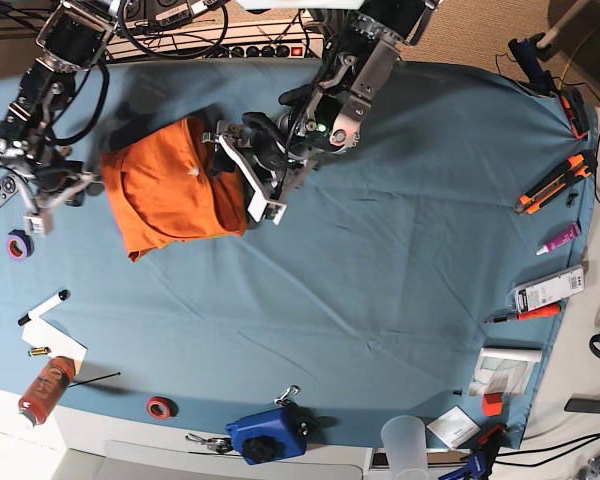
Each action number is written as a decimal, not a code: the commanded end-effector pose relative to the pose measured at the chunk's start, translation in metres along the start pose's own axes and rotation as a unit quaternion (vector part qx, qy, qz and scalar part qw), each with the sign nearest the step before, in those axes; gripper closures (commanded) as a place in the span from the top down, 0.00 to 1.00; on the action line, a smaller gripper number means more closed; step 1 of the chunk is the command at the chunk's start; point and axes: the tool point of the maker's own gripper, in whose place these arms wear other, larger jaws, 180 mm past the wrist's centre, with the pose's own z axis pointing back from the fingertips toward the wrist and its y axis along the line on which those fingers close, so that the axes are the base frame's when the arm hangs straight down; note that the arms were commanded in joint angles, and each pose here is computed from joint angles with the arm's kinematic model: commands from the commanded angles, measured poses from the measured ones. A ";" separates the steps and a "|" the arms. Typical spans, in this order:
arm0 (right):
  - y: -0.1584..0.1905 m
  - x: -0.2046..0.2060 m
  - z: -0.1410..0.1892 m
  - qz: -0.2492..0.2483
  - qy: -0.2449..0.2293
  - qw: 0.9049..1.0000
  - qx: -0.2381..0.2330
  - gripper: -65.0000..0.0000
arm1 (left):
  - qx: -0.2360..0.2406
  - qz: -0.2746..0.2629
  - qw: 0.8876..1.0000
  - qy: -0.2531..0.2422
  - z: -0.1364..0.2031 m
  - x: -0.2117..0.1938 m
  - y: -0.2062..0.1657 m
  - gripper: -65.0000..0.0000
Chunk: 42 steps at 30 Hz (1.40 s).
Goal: Layout the t-shirt on the table in an organized manner, then fold the t-shirt properly
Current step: 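Reach the left gripper to the bundle and press its side flat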
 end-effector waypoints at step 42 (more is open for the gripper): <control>0.014 0.028 -0.004 0.045 -0.026 0.999 0.005 0.02 | 0.077 -0.242 0.961 0.113 0.102 0.096 0.170 0.00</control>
